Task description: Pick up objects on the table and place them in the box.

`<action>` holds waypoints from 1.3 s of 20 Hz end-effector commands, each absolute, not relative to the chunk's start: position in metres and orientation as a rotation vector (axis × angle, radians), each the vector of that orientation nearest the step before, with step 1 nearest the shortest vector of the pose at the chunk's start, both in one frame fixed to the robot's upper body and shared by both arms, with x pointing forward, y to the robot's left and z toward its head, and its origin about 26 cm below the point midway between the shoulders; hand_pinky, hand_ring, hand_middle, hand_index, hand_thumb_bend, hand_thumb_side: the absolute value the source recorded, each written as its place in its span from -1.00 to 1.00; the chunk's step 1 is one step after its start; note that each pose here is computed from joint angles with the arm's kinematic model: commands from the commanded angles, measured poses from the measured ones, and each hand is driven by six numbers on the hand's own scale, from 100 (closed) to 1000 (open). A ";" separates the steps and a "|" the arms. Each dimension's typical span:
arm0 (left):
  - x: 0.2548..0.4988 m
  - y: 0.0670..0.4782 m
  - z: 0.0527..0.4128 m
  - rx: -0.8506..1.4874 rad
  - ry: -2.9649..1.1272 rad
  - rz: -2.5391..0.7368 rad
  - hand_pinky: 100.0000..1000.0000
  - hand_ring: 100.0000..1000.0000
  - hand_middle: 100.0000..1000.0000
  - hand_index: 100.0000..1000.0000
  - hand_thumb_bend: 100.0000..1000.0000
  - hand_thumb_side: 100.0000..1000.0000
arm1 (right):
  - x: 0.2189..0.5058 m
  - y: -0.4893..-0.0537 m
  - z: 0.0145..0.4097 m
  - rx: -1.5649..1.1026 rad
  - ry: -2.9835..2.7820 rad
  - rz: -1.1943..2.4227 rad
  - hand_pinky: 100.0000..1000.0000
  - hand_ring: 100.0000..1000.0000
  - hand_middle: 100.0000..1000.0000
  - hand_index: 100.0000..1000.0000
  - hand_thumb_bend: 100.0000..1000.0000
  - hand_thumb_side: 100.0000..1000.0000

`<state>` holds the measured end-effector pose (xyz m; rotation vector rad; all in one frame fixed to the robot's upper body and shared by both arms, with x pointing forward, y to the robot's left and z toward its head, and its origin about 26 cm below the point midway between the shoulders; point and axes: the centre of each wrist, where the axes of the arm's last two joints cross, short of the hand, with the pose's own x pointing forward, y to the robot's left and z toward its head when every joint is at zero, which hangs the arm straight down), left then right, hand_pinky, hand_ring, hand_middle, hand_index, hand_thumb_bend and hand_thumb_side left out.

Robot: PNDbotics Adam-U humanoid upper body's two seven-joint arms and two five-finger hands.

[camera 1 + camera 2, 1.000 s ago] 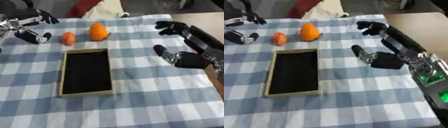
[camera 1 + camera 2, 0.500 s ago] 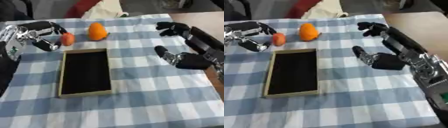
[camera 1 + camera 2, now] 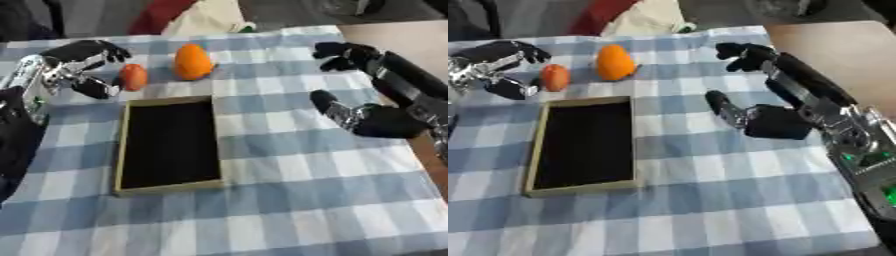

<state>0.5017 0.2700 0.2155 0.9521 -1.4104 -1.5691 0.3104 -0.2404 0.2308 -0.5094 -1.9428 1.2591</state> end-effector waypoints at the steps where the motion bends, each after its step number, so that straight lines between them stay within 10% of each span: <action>1: 0.503 0.270 0.229 1.010 -1.429 -1.543 0.70 0.62 0.55 0.84 -1.00 -1.00 | 0.310 -0.242 0.238 -0.523 -1.958 1.268 0.74 0.65 0.74 1.00 -0.68 0.38; 13: 0.504 0.268 0.213 0.979 -1.359 -1.599 0.66 0.58 0.52 0.82 -1.00 -0.84 | 0.310 -0.241 0.238 -0.520 -1.961 1.264 0.74 0.65 0.74 1.00 -0.69 0.39; 20: 0.502 0.265 0.215 1.149 -1.522 -1.517 0.22 -0.14 -0.33 0.02 -1.00 -0.92 | 0.311 -0.241 0.238 -0.519 -1.961 1.259 0.74 0.65 0.74 1.00 -0.71 0.40; 26: 0.501 0.266 0.223 1.269 -1.687 -1.412 0.12 -0.29 -0.62 -0.25 -1.00 -0.67 | 0.311 -0.242 0.238 -0.520 -1.961 1.257 0.74 0.65 0.74 1.00 -0.72 0.40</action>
